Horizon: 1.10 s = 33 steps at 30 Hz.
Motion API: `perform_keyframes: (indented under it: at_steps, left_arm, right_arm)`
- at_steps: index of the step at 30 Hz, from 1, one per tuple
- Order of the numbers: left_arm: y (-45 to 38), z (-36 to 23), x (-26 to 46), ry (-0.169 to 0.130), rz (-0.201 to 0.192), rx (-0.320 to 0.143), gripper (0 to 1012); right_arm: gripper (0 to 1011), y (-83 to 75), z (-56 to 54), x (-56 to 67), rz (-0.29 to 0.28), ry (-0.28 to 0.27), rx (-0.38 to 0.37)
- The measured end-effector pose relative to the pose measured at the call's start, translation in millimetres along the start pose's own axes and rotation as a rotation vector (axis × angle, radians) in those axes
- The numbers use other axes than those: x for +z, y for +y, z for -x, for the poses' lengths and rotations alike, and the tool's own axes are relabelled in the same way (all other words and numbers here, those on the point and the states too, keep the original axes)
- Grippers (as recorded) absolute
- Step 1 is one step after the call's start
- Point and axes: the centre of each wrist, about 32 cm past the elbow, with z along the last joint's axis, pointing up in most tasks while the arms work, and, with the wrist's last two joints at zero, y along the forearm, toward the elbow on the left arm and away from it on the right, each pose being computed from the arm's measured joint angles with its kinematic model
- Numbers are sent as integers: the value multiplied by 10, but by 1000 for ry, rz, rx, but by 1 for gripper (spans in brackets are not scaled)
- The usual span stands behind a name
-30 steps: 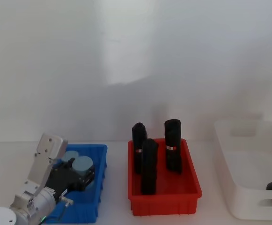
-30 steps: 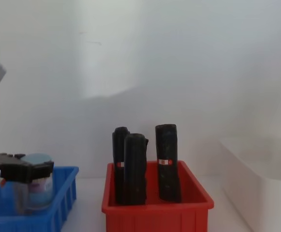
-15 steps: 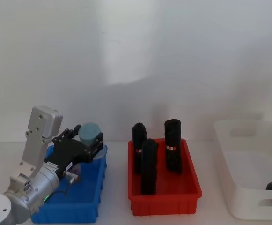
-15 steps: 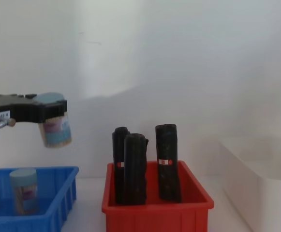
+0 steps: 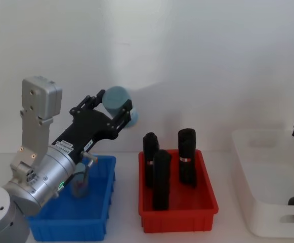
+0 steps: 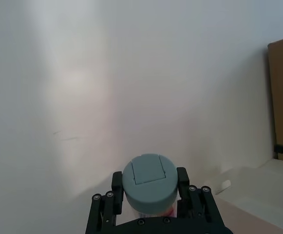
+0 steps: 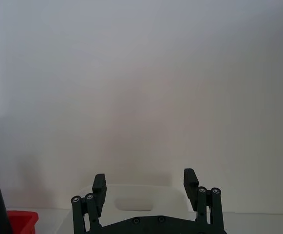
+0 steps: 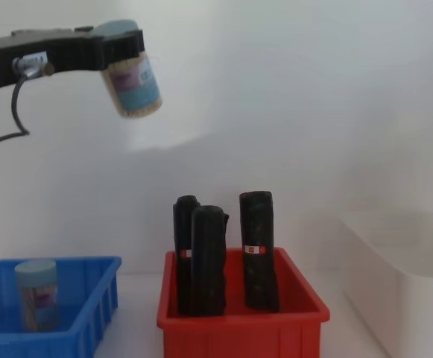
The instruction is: Pick the cotton swabs from the blue box and place them into the white box.
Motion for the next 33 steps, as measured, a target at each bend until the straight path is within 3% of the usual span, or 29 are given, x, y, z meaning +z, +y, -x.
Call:
perform_keyframes:
  at_steps: [1,4,8,14,23,33]
  left_arm:
    - [0,0,0,0,0,0,670]
    - [-75,52,87,15,59,-39,670]
    - [-138,98,152,26,102,-69,670]
    - [-203,148,209,39,140,-102,670]
    - [-242,180,242,46,160,-121,670]
    - [-259,164,245,48,169,-124,670]
  right_arm:
    - [1002,5,3,2,0,-1,10]
    - [1002,32,14,1,3,-7,63]
    - [1002,57,27,2,7,-12,120]
    - [1002,95,38,7,10,-17,205]
    - [1002,117,112,9,-23,-38,263]
    - [1002,111,243,87,-60,-83,361]
